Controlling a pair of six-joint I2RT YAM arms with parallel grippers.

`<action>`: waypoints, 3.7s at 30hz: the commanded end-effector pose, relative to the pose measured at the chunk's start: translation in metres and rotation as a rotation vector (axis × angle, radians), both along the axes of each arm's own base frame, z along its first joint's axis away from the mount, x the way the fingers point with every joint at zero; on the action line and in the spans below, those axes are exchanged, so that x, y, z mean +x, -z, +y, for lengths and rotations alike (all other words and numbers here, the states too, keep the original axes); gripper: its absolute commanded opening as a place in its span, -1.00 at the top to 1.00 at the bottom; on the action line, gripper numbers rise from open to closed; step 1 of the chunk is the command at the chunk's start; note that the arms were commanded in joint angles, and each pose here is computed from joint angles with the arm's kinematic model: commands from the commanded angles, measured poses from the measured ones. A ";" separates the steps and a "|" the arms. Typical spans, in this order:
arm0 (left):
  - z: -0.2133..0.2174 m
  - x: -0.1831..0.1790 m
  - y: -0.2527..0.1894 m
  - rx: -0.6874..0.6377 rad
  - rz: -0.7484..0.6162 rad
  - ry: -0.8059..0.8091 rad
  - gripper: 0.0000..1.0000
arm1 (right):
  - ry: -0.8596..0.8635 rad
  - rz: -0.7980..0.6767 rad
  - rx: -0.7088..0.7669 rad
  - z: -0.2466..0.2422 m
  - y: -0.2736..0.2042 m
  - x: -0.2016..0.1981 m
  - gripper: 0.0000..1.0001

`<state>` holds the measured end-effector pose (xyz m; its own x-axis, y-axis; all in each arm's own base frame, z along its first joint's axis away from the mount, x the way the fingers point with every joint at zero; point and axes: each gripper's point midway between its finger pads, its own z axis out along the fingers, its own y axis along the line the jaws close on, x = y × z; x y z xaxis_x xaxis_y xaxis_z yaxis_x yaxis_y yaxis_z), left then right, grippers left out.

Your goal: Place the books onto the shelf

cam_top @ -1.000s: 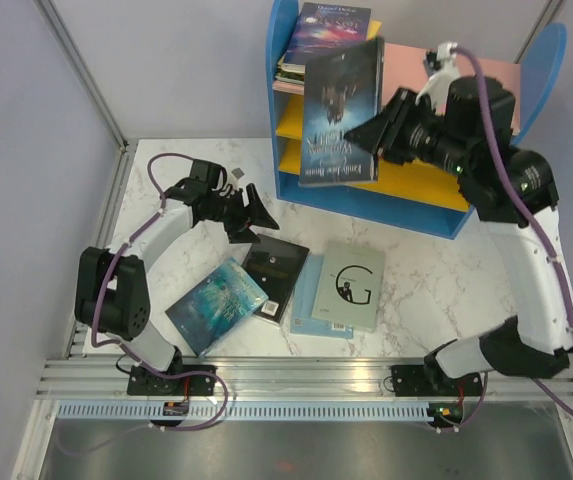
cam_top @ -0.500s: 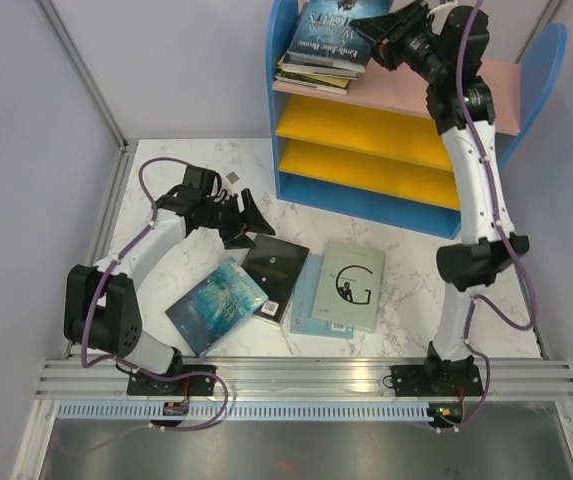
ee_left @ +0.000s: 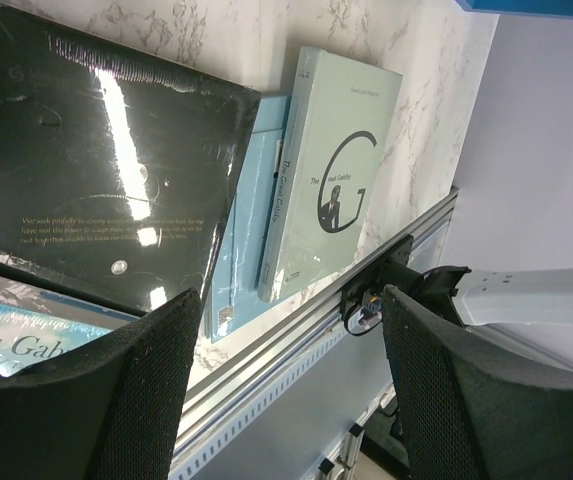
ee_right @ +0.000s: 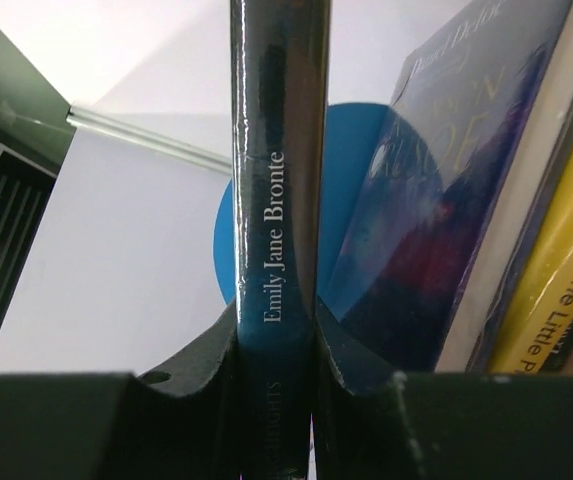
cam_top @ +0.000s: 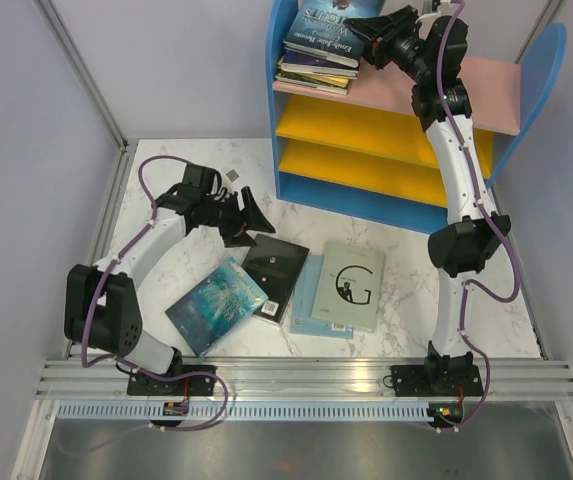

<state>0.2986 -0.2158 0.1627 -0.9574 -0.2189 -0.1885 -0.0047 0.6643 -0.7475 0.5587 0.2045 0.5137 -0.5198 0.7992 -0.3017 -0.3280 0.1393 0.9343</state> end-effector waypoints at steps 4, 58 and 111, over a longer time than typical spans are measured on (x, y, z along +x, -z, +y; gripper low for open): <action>-0.003 0.014 -0.004 -0.012 -0.001 -0.022 -0.52 | -0.070 -0.259 0.035 0.000 -0.090 -0.071 0.74; -0.003 0.023 -0.018 0.001 -0.055 -0.014 -0.50 | 0.206 -0.249 -0.187 -0.083 -0.075 -0.086 1.00; 0.006 0.028 -0.032 0.014 -0.112 0.001 -0.50 | 0.294 -0.186 -0.303 -0.075 -0.033 -0.069 0.02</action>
